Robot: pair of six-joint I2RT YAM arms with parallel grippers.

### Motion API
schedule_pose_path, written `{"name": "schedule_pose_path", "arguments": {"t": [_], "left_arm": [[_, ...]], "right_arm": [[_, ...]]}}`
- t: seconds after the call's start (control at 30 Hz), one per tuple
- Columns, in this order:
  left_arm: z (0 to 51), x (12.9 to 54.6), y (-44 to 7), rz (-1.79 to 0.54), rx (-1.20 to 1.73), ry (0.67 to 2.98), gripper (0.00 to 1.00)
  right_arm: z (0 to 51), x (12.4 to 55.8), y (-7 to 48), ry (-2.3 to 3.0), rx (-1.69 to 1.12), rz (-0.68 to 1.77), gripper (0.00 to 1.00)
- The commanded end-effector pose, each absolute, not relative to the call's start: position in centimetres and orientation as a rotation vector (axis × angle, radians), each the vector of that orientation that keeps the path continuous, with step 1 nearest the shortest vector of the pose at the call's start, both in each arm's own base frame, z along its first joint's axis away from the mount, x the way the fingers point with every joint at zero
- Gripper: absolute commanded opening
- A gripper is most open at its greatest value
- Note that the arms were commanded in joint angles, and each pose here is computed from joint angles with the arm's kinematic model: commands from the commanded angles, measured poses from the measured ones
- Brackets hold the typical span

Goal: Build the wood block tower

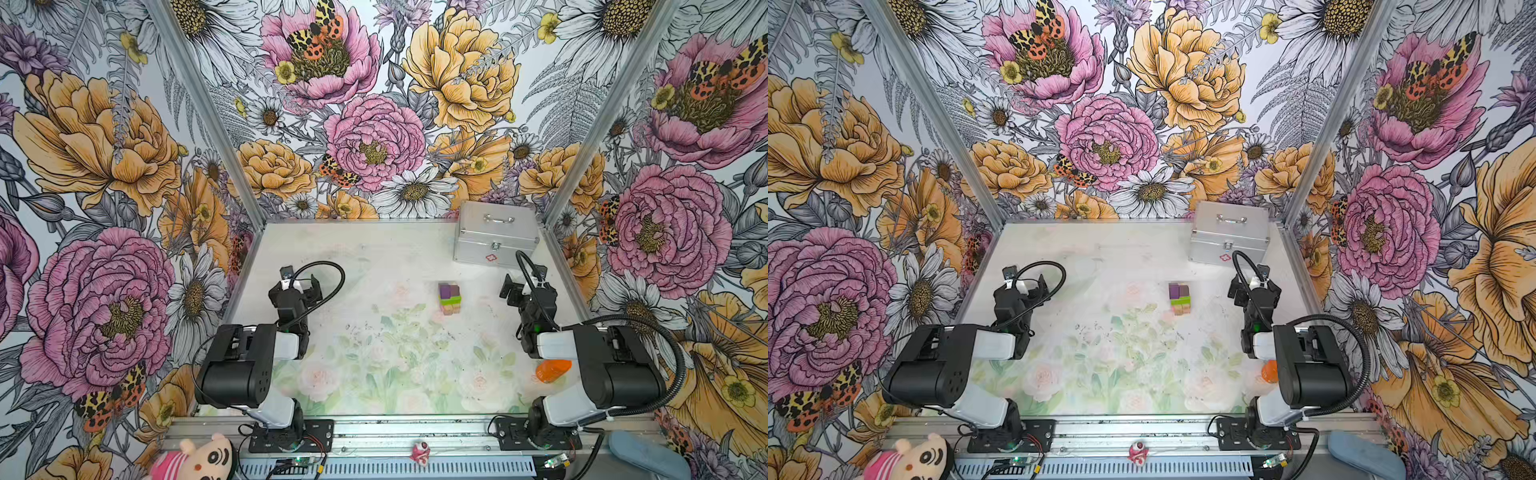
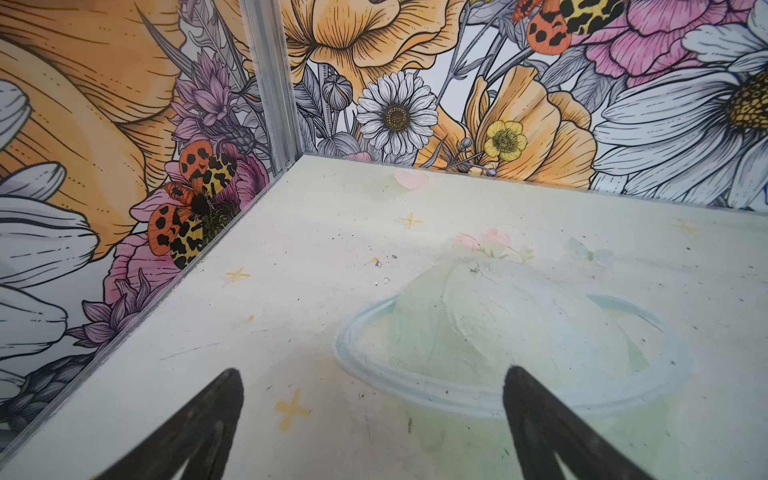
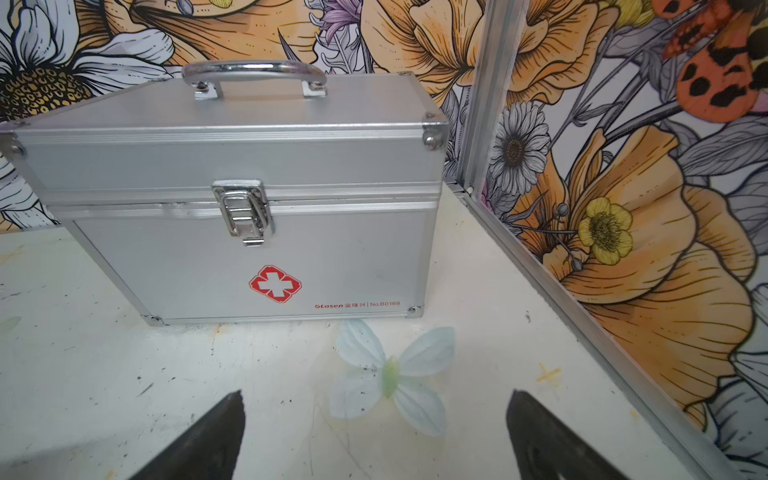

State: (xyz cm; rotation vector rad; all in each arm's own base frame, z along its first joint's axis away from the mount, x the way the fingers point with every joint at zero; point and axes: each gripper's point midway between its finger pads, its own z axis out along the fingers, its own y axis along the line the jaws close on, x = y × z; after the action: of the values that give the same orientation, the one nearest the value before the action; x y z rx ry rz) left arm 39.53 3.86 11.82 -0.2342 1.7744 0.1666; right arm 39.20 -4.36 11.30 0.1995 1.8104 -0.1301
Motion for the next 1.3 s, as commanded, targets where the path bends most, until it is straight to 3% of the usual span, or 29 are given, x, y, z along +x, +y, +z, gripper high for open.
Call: {"name": "schedule_pose_path", "arguments": {"t": [0.0, 0.27, 1.27], "left_arm": [[13.0, 40.1, 3.6, 0.14, -0.225, 1.731, 0.99], [13.1, 40.1, 3.5, 0.139, -0.224, 1.729, 0.99], [13.1, 40.1, 3.5, 0.146, -0.225, 1.73, 0.99]], "right_arm": [[11.4, 39.6, -3.3, 1.81, 0.133, -0.093, 1.0], [12.0, 38.8, -1.5, 1.754, 0.024, -0.019, 1.0], [11.0, 40.5, -1.6, 1.859, 0.025, 0.017, 1.0]]}}
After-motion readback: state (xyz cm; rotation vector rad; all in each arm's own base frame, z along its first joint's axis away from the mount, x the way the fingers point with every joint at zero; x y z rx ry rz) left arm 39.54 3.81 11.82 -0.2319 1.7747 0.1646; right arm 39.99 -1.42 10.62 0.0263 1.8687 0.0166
